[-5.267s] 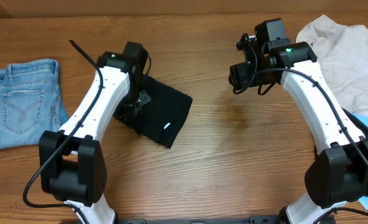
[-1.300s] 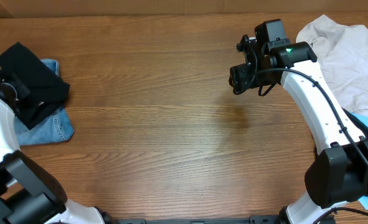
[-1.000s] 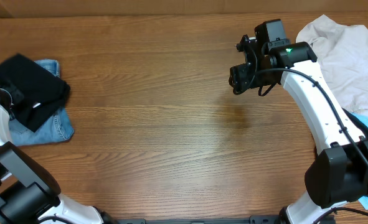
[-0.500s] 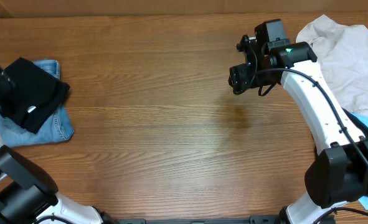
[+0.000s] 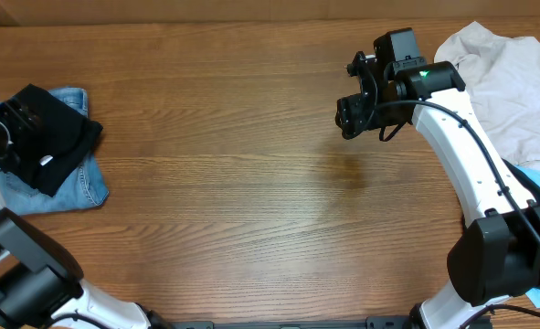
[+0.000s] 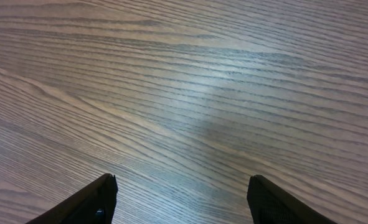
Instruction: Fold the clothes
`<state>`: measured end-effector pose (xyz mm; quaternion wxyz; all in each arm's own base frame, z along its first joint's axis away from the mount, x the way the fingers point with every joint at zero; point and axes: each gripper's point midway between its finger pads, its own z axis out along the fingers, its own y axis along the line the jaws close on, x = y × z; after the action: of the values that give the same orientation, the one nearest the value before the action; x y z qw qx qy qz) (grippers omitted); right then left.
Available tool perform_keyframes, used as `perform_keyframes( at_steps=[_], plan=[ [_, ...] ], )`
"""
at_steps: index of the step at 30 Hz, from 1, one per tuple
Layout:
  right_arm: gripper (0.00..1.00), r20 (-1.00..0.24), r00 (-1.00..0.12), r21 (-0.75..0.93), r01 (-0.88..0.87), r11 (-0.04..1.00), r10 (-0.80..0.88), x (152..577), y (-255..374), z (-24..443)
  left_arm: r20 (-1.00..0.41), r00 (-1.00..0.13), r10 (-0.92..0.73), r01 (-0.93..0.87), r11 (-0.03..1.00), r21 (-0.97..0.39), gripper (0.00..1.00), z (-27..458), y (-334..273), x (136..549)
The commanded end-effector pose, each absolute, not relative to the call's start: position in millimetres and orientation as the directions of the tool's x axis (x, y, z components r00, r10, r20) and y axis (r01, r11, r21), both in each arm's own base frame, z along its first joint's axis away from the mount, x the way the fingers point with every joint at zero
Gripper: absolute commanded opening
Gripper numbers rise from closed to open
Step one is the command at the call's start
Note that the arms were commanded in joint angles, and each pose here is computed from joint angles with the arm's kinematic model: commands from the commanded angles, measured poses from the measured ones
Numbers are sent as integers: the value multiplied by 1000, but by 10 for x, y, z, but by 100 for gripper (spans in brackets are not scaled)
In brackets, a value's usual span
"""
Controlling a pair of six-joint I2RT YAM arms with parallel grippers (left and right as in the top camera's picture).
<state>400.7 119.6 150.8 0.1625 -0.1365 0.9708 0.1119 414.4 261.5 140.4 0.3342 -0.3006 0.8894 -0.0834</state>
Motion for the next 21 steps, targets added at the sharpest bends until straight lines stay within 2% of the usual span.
perform_keyframes(
  at_steps=[1,7,12,16,21],
  plan=[
    [71,-347,-909,169,-304,937,-232,4008,1184,1510,-408,-654,-637,-471,765,-440,67,812,2411,4117],
    [71,-343,-910,170,-304,938,-233,3999,1182,1506,-241,-739,-629,-400,698,-594,66,158,2016,4067],
    [71,-342,-910,170,-304,938,-233,3997,1182,1506,-144,-771,-620,-359,611,-706,67,-133,1757,4037],
    [71,-337,-912,170,-303,938,-233,3986,1180,1502,-133,-772,-621,-359,600,-715,67,-159,1737,4033],
    [71,-341,-911,170,-304,938,-233,3993,1181,1506,-198,-770,-606,-249,572,-782,67,163,1672,4150]
  ],
)
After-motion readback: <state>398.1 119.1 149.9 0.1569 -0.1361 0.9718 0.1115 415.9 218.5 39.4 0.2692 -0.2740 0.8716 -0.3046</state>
